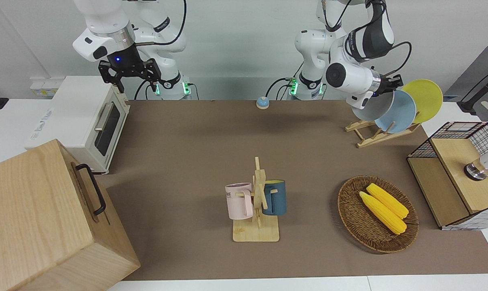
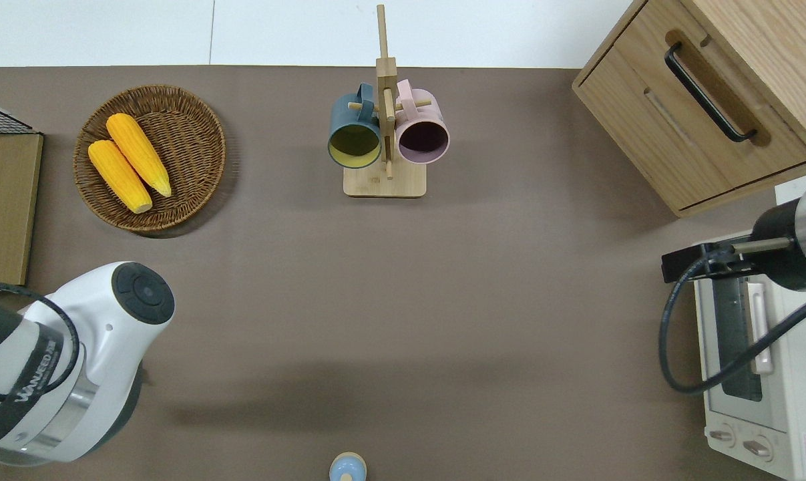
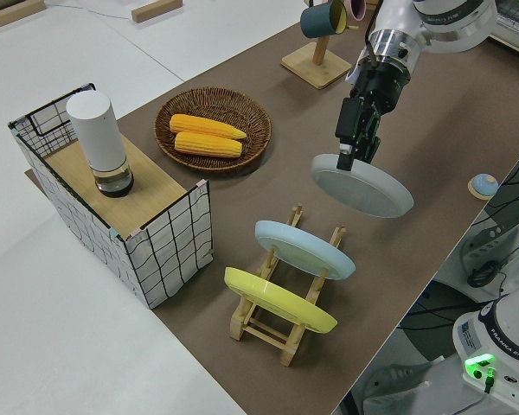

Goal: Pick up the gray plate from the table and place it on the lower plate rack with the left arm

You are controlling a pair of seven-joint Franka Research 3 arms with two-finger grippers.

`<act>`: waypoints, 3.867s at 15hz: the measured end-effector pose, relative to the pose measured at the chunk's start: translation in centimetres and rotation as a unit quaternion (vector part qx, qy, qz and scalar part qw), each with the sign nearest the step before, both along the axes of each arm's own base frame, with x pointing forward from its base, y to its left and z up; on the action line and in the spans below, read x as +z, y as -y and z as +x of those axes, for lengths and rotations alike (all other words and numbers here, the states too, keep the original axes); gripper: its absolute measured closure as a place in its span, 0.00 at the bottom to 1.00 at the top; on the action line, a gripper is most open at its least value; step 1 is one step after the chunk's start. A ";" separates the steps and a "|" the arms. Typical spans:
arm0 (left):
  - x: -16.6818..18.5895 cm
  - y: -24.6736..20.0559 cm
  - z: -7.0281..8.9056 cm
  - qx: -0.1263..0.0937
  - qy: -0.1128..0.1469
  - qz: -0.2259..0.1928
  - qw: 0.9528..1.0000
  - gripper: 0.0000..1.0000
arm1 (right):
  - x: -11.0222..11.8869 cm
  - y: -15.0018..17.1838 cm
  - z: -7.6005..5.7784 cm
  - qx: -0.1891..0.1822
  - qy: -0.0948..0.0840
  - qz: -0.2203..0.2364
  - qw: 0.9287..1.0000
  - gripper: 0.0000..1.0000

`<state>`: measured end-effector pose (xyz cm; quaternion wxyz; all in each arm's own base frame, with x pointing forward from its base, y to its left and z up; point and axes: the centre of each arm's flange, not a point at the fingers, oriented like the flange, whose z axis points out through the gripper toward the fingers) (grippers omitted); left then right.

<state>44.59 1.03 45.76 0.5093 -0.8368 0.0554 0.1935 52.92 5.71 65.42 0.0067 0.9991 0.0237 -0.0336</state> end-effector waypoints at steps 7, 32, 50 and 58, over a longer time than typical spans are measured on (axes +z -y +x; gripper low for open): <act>-4.3 0.8 0.0 0.016 -0.011 0.073 0.997 0.90 | 0.0 0.0 0.0 0.000 0.000 0.000 1.000 0.01; -11.2 1.3 1.5 0.025 0.010 0.130 0.991 0.84 | 0.0 0.0 0.0 0.000 0.000 0.000 1.000 0.01; -1.6 3.2 7.4 0.057 0.052 -0.001 0.997 0.00 | 0.0 0.0 0.0 0.000 0.000 0.000 1.000 0.01; 6.4 5.4 9.6 0.116 0.118 -0.169 0.972 0.00 | 0.0 0.0 0.0 0.000 0.000 0.000 1.000 0.01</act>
